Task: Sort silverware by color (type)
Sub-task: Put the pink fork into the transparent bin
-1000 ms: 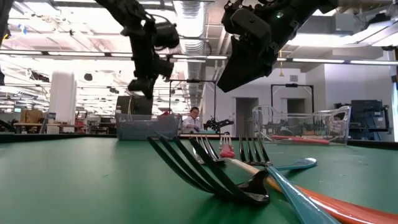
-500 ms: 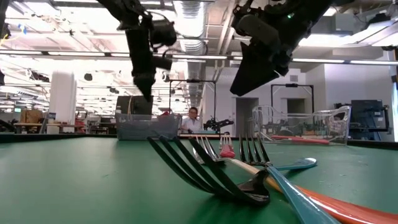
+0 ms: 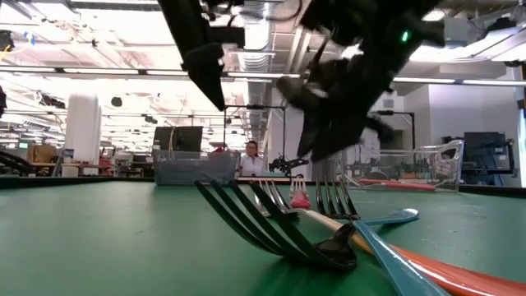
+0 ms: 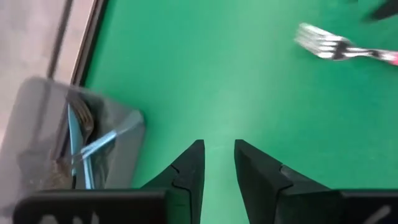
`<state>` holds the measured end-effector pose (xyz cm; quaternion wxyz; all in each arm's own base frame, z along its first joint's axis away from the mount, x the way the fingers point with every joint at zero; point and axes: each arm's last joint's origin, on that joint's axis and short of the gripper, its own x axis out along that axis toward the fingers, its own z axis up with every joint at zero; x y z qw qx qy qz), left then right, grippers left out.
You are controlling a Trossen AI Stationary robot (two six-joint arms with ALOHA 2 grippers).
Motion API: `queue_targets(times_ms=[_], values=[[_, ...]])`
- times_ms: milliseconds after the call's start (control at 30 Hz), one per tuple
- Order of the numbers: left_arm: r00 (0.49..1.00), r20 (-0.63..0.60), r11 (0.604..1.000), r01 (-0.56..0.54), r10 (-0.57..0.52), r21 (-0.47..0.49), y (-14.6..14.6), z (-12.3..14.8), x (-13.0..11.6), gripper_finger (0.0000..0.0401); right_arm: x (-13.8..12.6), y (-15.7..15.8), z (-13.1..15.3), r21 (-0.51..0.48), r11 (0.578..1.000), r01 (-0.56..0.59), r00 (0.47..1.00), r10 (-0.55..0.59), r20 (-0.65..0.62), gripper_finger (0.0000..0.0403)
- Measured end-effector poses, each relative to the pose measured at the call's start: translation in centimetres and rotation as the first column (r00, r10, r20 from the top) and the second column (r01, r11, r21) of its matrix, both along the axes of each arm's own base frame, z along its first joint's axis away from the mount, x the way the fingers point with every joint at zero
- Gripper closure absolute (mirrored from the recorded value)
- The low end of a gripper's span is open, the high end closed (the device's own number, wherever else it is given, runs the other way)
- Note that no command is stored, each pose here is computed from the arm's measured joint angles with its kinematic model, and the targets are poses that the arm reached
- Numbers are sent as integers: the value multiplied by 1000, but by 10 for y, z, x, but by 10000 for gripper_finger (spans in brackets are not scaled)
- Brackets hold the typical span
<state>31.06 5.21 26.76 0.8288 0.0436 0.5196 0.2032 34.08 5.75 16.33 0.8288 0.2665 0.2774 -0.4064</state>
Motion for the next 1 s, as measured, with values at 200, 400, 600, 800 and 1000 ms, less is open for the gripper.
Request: queue_targets(times_ms=[200,400,600,800,1000], values=[[999,-17,994,37,-35,100,-45,2,-1,327,8,0,-27,21,999,50,999,-50,-1,280],[998,-43,983,-40,48,179,-62,0,-10,327,16,-1,-30,22,999,49,999,-49,-1,274],[992,-63,970,-95,112,224,-65,-1,-17,327,22,2,-37,98,995,8,1000,-8,-3,260],[992,-62,970,-93,110,224,-67,-1,-17,327,18,11,-39,147,988,-35,998,41,-41,246],[992,-61,970,-95,111,224,-67,-1,-17,327,16,18,-40,189,981,-52,997,62,-51,236]])
